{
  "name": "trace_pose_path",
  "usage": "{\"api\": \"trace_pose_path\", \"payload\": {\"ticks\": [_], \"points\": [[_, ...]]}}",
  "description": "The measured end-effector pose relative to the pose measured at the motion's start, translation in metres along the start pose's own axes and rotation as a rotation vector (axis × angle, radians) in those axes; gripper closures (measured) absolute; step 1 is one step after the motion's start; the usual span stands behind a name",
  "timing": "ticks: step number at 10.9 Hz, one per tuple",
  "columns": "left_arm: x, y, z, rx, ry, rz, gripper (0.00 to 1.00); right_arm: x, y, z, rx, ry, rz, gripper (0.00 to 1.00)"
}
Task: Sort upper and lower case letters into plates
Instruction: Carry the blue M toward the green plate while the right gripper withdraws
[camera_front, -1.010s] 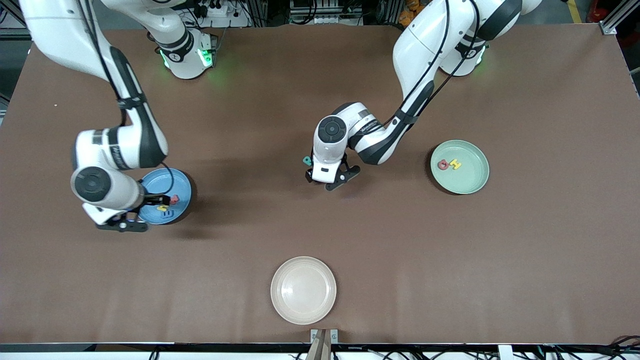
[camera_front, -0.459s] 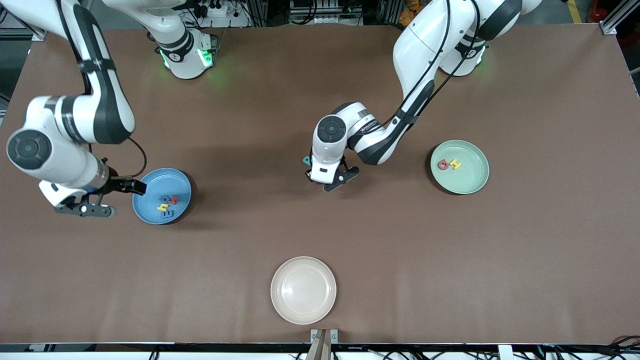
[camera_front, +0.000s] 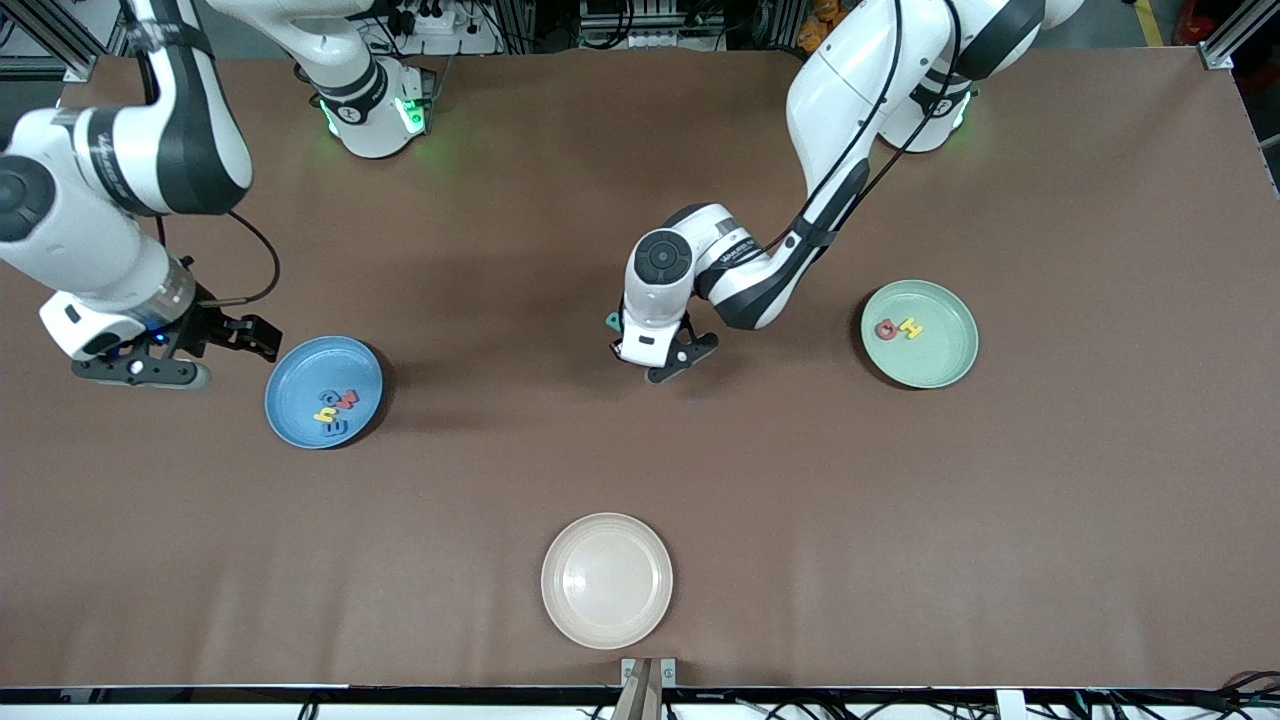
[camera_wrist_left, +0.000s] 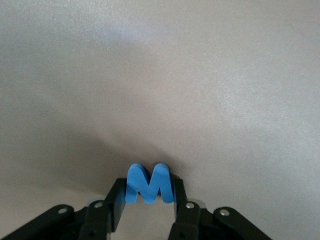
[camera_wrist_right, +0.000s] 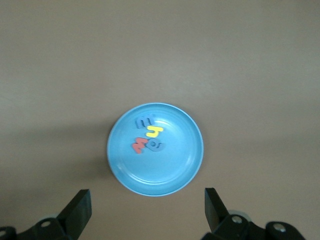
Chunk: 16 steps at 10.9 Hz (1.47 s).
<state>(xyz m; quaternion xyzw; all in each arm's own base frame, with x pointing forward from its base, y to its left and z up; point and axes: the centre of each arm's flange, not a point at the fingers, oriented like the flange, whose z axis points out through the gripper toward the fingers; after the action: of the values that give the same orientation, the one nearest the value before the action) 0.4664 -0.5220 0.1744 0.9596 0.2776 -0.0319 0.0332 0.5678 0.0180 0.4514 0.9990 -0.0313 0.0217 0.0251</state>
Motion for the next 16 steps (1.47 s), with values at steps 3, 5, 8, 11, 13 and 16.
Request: {"api": "trace_pose_path", "payload": {"ticks": [3, 5, 8, 11, 13, 16], "points": [[0.001, 0.000, 0.000, 0.008, 0.000, -0.002, 0.57, -0.001, 0.006, -0.047, 0.040, 0.009, -0.050, 0.00], [0.005, -0.002, -0.001, 0.025, 0.001, -0.006, 0.57, 0.004, 0.011, -0.086, 0.041, 0.037, -0.063, 0.00], [0.022, -0.009, -0.014, 0.097, 0.004, 0.024, 0.57, 0.007, 0.014, -0.147, 0.042, 0.076, -0.095, 0.00], [0.056, -0.026, -0.056, 0.183, -0.014, 0.144, 0.57, 0.004, 0.020, -0.194, 0.041, 0.103, -0.105, 0.00], [0.090, -0.051, -0.094, 0.227, -0.047, 0.237, 0.57, 0.001, 0.028, -0.203, 0.039, 0.083, -0.109, 0.00], [0.133, -0.113, -0.118, 0.281, -0.102, 0.385, 0.57, -0.002, 0.036, -0.201, 0.038, 0.050, -0.117, 0.00]]}}
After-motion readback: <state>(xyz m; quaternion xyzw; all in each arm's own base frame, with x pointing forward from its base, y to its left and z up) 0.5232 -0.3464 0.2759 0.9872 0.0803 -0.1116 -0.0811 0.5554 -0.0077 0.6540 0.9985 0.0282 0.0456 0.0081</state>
